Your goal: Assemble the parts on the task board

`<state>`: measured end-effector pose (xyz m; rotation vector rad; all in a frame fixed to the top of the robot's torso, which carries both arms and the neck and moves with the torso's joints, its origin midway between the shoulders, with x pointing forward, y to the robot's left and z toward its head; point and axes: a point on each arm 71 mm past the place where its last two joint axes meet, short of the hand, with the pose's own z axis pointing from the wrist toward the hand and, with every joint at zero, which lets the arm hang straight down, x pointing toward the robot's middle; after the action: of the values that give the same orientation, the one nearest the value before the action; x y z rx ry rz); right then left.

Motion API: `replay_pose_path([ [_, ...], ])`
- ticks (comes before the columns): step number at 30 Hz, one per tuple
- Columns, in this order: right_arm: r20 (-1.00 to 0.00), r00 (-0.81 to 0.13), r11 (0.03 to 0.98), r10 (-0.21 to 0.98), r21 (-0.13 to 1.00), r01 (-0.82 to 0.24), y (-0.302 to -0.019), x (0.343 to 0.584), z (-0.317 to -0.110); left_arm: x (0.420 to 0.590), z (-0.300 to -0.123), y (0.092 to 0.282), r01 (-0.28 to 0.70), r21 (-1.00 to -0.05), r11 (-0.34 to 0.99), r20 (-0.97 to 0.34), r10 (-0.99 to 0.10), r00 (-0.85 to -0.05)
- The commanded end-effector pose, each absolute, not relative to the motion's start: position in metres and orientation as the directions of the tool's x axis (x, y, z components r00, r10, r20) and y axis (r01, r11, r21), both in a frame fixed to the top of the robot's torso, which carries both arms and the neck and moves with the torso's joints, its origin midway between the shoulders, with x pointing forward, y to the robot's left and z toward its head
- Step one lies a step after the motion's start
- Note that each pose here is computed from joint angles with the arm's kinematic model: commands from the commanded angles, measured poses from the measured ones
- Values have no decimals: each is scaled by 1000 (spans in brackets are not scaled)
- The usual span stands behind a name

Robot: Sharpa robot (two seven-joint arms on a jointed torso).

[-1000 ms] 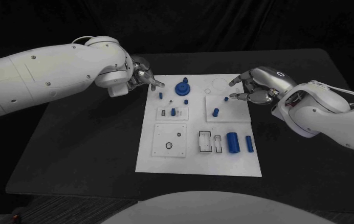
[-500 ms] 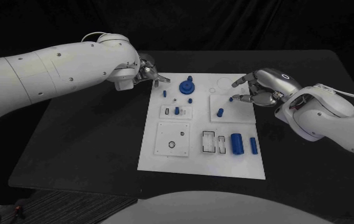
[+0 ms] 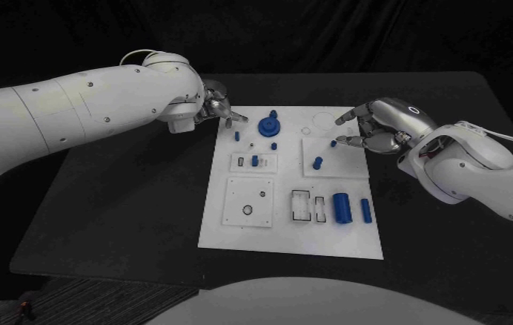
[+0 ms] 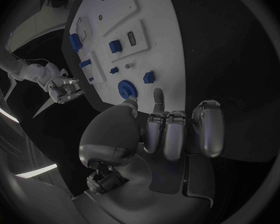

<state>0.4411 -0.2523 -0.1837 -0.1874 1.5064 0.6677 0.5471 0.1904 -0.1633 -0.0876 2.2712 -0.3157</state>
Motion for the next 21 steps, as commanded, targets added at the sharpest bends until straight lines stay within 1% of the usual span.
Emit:
replay_pose_path([
  [1, -953, -50, 806, 300, 281, -521, -252, 440, -182, 546, -165, 187, 67, -263, 962, -729, -153, -667],
  [21, -953, -49, 805, 299, 280, -524, -252, 440, -182, 540, -176, 184, 72, -260, 963, -709, -140, -692],
])
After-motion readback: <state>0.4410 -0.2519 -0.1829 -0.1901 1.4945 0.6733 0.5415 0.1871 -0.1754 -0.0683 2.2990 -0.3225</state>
